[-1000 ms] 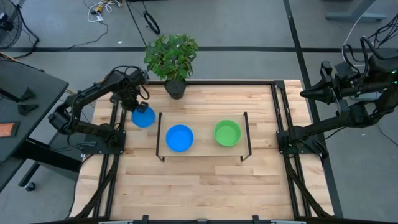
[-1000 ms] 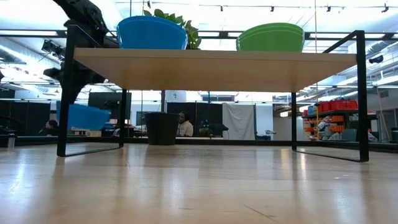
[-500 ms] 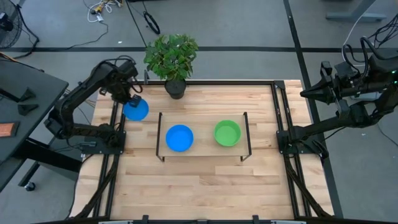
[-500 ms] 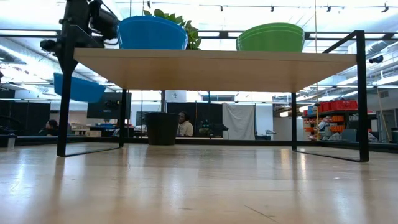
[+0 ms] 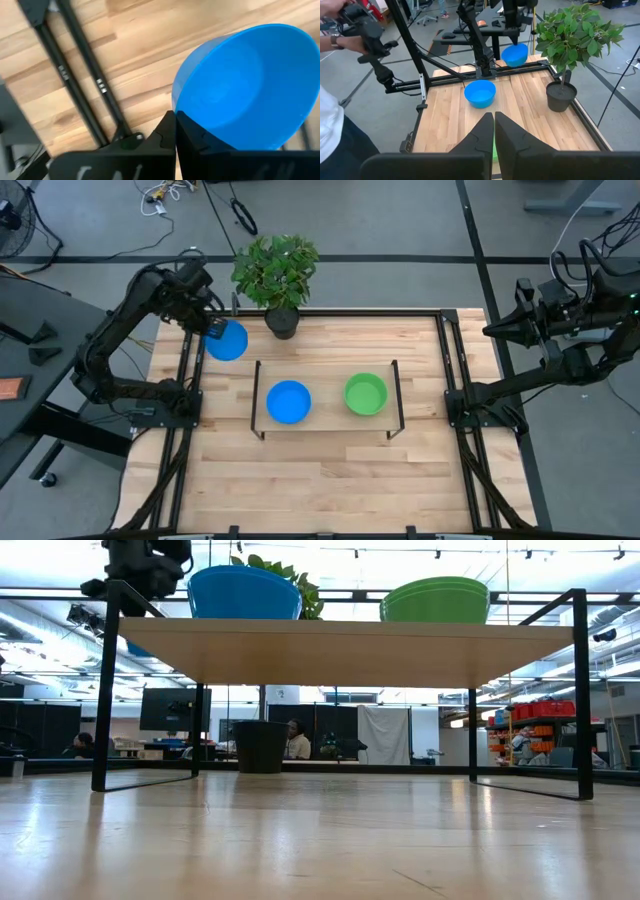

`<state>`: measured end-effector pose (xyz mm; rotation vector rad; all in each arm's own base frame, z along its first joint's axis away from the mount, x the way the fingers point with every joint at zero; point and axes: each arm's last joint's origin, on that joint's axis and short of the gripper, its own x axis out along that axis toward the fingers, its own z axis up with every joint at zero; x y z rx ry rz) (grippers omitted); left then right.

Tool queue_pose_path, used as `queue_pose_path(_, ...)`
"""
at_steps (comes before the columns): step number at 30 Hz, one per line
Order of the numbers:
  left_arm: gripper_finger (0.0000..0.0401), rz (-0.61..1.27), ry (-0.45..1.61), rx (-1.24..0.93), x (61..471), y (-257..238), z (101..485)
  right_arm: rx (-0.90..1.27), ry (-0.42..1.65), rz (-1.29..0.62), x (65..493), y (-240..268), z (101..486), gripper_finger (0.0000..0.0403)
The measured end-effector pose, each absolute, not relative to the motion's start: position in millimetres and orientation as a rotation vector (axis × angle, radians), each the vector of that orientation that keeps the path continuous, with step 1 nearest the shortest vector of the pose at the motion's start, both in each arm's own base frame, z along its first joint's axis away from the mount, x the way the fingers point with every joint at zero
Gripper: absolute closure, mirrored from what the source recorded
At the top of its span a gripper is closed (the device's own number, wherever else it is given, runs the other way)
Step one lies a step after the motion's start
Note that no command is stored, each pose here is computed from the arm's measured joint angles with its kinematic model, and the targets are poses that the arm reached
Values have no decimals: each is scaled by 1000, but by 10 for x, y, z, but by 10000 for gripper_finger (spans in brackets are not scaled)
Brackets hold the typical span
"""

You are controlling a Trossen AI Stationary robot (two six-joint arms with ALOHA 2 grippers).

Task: Pick & Place Mini bowls
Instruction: Stack the blue bowl on the blue bowls on the shelf

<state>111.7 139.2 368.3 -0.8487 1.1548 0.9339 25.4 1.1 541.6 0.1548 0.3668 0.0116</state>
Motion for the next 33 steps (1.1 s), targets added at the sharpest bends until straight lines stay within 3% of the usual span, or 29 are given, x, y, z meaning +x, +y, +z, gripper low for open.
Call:
queue_pose_path(14,401,730,1025,-830,1299,1154,4034,155,367,12,256,11,5417,382)
queue_pose_path(33,401,387,1035,-756,2021,876,3928,155,367,12,256,11,5416,382)
